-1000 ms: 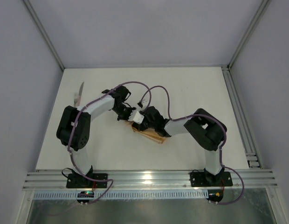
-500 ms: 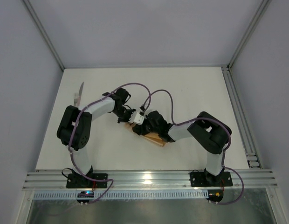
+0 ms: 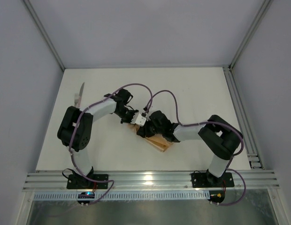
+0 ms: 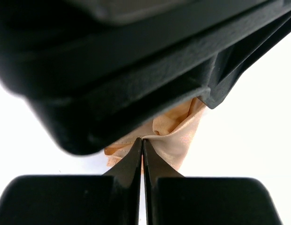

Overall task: Fold the napkin into a case and place the utensils inside
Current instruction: Grasp the top corner of the smaller rectangle folded napkin from the folded napkin.

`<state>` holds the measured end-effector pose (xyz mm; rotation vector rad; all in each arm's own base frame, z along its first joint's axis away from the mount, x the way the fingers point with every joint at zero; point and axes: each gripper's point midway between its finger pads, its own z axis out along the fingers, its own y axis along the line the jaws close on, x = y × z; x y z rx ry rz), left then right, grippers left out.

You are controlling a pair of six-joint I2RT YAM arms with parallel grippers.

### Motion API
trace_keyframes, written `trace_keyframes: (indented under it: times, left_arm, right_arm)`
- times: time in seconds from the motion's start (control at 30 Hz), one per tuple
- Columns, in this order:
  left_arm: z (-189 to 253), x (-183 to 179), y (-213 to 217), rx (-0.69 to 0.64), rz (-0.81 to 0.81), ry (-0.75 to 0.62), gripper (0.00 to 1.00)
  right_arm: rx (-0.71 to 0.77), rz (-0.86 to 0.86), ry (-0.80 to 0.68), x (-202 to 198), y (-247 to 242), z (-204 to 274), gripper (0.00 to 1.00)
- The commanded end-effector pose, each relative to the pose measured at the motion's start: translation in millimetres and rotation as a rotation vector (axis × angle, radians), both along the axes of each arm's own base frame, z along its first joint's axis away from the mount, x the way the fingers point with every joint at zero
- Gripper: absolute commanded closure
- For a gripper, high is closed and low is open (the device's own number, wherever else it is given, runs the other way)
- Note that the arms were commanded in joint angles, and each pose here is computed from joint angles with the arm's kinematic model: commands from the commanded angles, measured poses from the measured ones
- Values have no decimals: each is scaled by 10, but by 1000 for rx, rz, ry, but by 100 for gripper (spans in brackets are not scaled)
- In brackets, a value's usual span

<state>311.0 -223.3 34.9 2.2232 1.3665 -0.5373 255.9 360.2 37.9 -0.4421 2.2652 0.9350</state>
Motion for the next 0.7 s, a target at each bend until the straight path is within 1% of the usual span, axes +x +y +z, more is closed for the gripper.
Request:
trace_keyframes:
  times: [0.0,0.27,0.53,0.67]
  left_arm:
    - [-48,85,105,40,0,-46,100]
    - [-66,39,124,41,-26,-52,100]
    - [-32,31,96,23,-13,-45,100]
    - [-25,52,83,18,-7,-48,100]
  right_arm:
    - [129,7,-79,74,85,550,62]
    - [99,-37,-56,147,-78,460,61]
    - [88,-66,11,139,-180,154,61]
    - [102,-44,2,146,-137,223,61]
